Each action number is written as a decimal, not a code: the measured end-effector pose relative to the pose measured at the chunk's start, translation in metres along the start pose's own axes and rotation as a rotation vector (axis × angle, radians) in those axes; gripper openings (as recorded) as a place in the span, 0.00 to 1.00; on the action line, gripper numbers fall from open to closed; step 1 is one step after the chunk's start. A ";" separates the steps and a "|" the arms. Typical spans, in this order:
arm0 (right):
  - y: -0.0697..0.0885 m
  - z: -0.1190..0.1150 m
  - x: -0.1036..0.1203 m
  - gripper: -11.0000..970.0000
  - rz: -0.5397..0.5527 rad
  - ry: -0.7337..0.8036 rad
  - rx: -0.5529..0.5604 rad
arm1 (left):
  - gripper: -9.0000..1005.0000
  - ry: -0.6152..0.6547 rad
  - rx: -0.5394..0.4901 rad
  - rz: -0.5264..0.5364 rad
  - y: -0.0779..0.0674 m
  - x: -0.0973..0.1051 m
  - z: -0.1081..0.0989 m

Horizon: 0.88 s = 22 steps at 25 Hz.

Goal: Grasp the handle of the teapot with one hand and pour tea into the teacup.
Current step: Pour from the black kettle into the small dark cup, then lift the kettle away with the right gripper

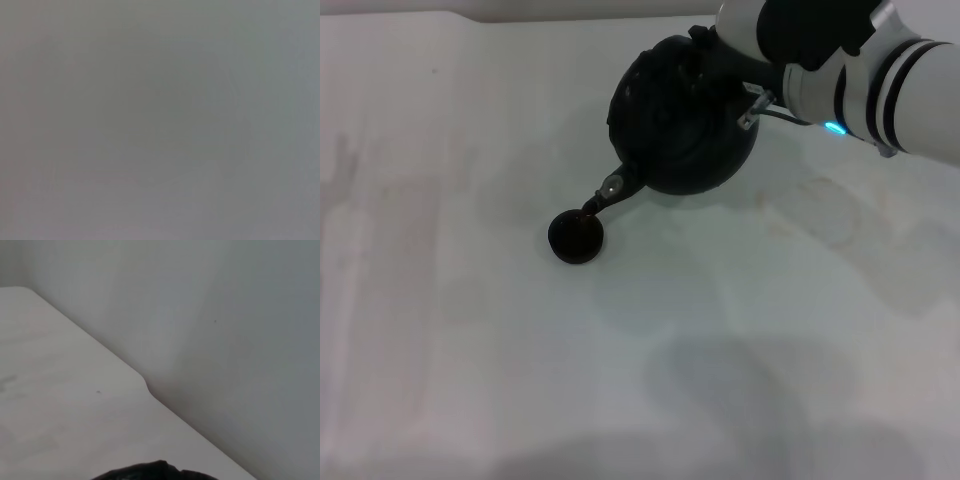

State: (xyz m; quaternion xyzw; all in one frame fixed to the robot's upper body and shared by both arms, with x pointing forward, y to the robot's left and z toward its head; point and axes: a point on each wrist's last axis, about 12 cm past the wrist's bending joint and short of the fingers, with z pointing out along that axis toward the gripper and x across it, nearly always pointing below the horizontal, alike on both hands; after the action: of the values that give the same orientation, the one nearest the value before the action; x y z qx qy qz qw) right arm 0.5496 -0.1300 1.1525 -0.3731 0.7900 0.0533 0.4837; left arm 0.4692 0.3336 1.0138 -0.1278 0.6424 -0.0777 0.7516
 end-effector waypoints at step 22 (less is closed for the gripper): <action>-0.040 -0.015 0.023 0.22 0.366 0.029 0.048 | 0.86 0.008 -0.007 0.007 0.003 0.000 0.000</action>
State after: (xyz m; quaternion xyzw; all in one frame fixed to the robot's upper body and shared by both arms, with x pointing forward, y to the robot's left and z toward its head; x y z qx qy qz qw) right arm 0.5588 -0.1782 1.1530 -0.2123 0.8526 0.1164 0.4631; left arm 0.4688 0.3363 1.0130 -0.1278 0.6459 -0.0735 0.7491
